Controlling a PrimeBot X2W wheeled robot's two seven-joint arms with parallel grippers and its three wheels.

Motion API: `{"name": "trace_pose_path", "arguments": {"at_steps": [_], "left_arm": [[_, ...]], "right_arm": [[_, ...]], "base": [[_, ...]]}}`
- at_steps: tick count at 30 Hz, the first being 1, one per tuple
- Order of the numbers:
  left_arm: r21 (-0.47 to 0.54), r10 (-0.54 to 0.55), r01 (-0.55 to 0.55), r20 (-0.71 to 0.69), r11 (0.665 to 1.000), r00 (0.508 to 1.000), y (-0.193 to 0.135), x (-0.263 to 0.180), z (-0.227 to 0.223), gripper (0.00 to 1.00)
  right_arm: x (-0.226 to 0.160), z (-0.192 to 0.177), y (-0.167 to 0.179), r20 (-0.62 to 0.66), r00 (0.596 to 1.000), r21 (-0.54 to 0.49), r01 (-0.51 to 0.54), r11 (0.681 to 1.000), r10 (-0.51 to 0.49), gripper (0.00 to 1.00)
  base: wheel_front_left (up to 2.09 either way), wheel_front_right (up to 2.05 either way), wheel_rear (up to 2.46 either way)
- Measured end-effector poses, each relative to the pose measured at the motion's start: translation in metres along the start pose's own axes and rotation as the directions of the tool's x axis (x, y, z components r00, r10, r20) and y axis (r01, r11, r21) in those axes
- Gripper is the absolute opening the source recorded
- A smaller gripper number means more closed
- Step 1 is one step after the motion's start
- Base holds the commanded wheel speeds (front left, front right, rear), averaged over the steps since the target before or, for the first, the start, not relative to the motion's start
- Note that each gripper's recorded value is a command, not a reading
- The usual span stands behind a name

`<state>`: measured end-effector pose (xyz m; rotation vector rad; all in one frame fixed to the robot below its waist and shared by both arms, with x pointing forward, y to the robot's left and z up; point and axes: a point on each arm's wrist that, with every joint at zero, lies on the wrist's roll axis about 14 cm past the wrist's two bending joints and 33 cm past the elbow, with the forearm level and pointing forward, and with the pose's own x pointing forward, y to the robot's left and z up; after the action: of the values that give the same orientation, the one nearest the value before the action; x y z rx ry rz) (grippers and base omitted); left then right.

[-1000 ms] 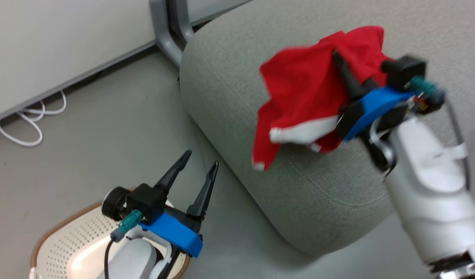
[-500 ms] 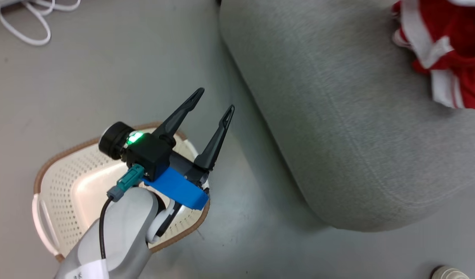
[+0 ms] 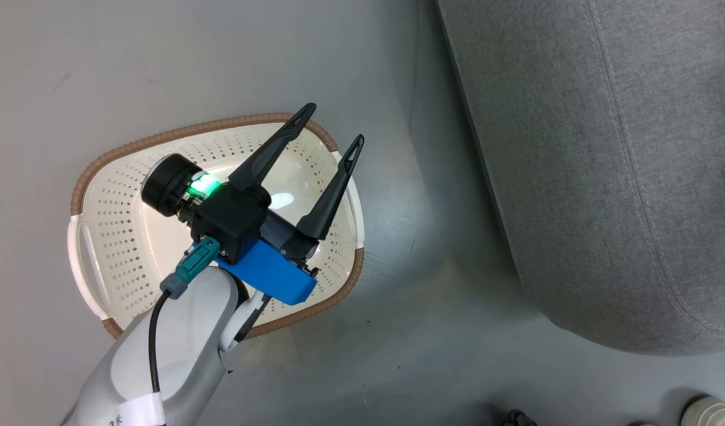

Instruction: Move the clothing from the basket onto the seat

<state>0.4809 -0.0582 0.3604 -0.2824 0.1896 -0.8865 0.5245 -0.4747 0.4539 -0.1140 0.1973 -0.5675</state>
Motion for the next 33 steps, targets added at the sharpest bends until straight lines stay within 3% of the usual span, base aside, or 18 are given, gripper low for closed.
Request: {"name": "trace_pose_path", "arguments": {"at_steps": [7, 8, 9, 10, 22, 33], "left_arm": [[0.007, 0.011, -0.011, 0.003, 1.0, 1.0, 0.001, -0.002, 0.004, 1.0], [0.009, 0.011, -0.011, 0.005, 1.0, 1.0, 0.001, -0.001, 0.005, 1.0], [0.01, 0.011, -0.012, 0.007, 1.0, 1.0, 0.0, -0.001, 0.007, 1.0], [0.011, 0.012, -0.012, 0.008, 1.0, 1.0, -0.001, -0.001, 0.008, 1.0], [0.002, 0.048, -0.048, 0.023, 0.999, 0.999, -0.016, -0.014, 0.031, 1.0], [0.002, 0.159, -0.16, 0.071, 0.987, 0.985, -0.029, -0.053, 0.068, 1.0]], "right_arm": [[-0.004, -0.013, 0.004, -0.019, 1.0, -0.001, 0.001, 1.0, -0.001, 0.0], [-0.004, -0.012, 0.004, -0.017, 1.0, -0.005, -0.002, 1.0, 0.002, 0.32], [-0.005, -0.01, 0.004, -0.015, 1.0, -0.01, -0.004, 1.0, 0.004, 0.52], [-0.005, -0.009, 0.004, -0.014, 1.0, -0.014, -0.006, 1.0, 0.006, 1.0], [-0.031, 0.009, 0.001, 0.01, 0.999, -0.019, -0.048, 0.999, 0.048, 1.0], [-0.09, 0.033, 0.009, 0.082, 0.985, 0.0, -0.152, 0.988, 0.152, 1.0]], "base": [[0.0, 0.0, 0.0], [0.0, 0.0, 0.0], [0.0, 0.0, 0.0], [0.0, 0.0, 0.0], [0.0, 0.0, 0.0], [0.0, 0.0, 0.0]]}}
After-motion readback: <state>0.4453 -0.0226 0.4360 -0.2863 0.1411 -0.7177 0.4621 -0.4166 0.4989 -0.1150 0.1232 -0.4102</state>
